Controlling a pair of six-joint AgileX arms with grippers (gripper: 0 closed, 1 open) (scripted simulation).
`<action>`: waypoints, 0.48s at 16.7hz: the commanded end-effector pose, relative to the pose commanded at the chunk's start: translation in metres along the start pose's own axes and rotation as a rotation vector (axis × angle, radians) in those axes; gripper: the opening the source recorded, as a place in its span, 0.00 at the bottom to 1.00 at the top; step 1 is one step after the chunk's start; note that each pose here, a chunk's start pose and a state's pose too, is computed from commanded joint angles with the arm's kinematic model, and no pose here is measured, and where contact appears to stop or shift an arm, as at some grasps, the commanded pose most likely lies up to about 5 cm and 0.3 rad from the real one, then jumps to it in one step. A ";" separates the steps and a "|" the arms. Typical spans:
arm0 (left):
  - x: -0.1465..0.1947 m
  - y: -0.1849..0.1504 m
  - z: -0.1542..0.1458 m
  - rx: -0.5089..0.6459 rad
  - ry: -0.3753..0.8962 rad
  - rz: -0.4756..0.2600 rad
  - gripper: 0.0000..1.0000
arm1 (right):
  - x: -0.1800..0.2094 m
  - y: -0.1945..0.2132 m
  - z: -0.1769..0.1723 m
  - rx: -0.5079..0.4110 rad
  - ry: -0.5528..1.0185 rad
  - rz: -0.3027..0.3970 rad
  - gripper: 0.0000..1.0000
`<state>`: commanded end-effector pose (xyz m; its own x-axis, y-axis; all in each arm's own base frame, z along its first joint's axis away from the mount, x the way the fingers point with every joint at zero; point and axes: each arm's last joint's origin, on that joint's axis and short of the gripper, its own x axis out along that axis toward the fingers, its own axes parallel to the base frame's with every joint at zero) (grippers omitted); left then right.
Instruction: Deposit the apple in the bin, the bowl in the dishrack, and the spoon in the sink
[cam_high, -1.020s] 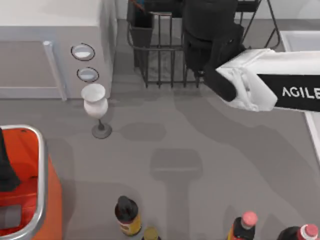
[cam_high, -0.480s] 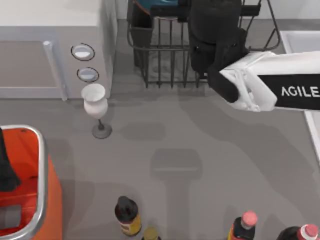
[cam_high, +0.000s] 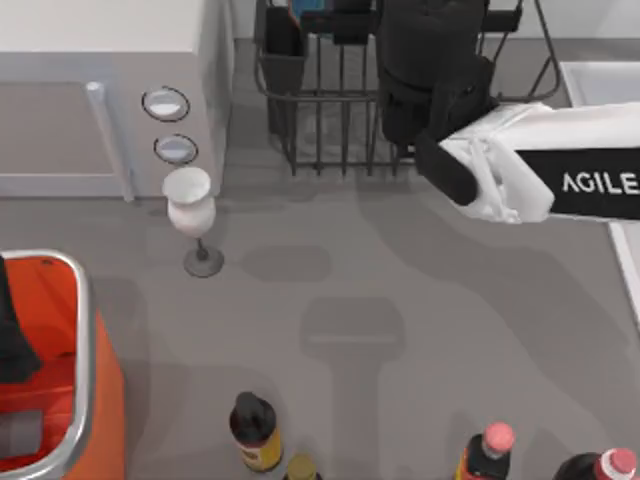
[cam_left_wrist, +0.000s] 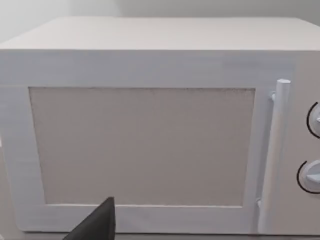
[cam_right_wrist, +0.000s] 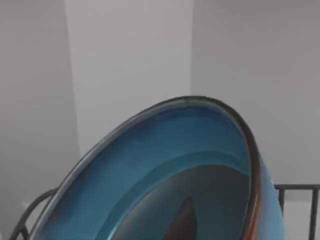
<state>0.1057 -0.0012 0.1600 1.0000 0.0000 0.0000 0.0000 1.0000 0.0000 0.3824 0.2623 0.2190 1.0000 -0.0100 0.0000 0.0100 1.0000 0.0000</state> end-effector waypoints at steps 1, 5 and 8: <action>0.000 0.000 0.000 0.000 0.000 0.000 1.00 | 0.000 0.000 0.000 0.000 0.000 0.000 0.90; 0.000 0.000 0.000 0.000 0.000 0.000 1.00 | 0.000 0.000 0.000 0.000 0.000 0.000 1.00; 0.000 0.000 0.000 0.000 0.000 0.000 1.00 | 0.000 0.000 0.000 0.000 0.000 0.000 1.00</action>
<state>0.1057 -0.0012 0.1600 1.0000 0.0000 0.0000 0.0000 1.0000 0.0000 0.3824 0.2623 0.2190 1.0000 -0.0100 0.0000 0.0100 1.0000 0.0000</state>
